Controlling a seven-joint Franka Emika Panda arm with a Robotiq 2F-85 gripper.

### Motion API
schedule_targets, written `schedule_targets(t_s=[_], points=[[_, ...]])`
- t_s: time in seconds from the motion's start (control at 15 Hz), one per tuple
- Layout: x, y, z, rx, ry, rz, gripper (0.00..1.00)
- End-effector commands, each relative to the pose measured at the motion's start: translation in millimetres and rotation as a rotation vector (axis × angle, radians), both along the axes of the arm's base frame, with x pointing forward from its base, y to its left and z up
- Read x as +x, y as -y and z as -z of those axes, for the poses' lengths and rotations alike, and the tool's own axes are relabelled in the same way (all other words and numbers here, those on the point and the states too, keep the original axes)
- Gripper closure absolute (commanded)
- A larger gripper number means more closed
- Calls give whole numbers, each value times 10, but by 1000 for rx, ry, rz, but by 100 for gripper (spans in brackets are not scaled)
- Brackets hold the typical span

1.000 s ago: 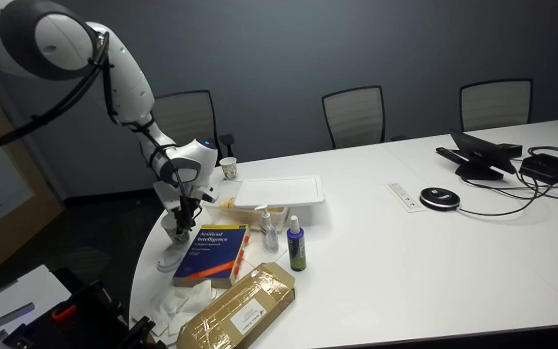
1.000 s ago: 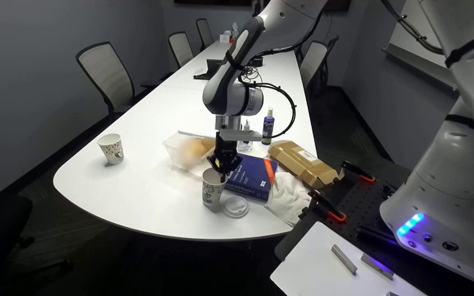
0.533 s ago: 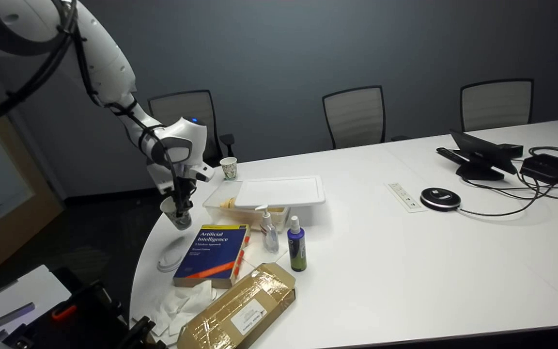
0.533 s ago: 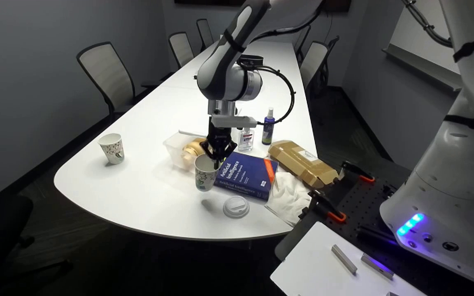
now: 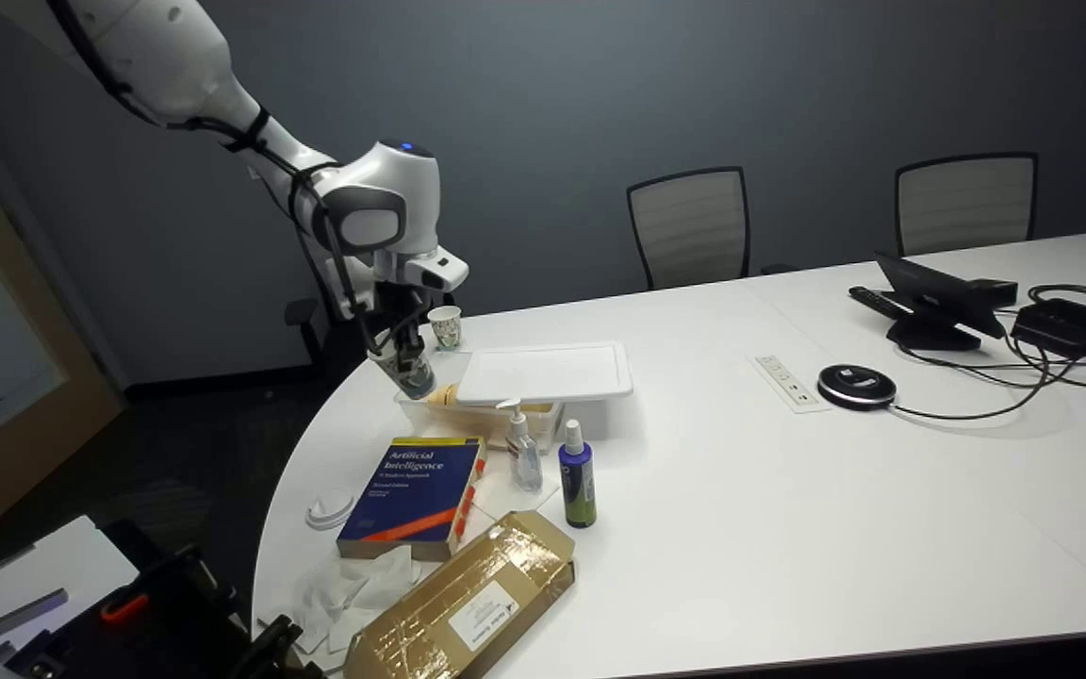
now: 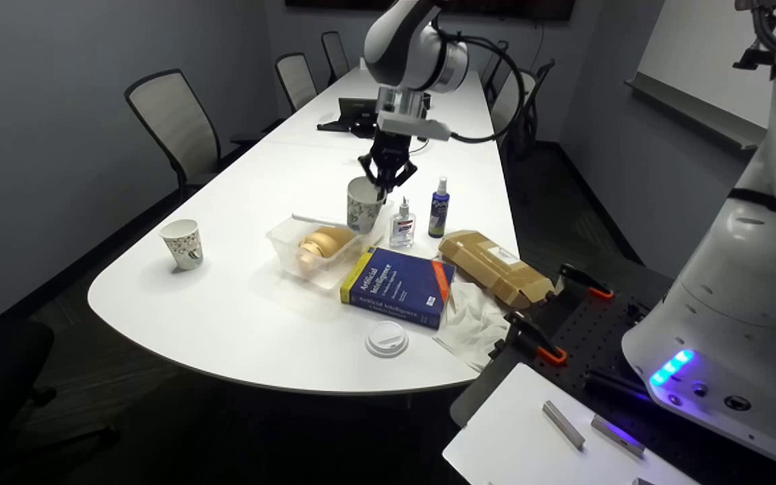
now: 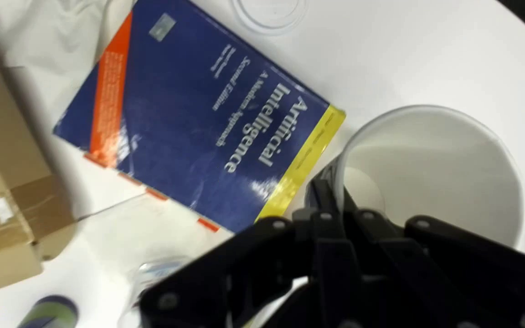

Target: Move the cup next to the book to the right of the blue spray bottle

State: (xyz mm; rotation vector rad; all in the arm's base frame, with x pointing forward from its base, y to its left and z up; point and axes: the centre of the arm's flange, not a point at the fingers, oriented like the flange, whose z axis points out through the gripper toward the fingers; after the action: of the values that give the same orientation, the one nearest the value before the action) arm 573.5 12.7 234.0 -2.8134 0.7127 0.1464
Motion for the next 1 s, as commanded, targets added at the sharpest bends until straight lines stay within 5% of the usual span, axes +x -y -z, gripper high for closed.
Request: schedule_targets(t_s=[0.0,0.6,0.93], points=[[-37,754,-410,-5,13,93,99],[-348,2397,-602,-23,43,385,99],[-530,2779,-406,-66,17,489,99]])
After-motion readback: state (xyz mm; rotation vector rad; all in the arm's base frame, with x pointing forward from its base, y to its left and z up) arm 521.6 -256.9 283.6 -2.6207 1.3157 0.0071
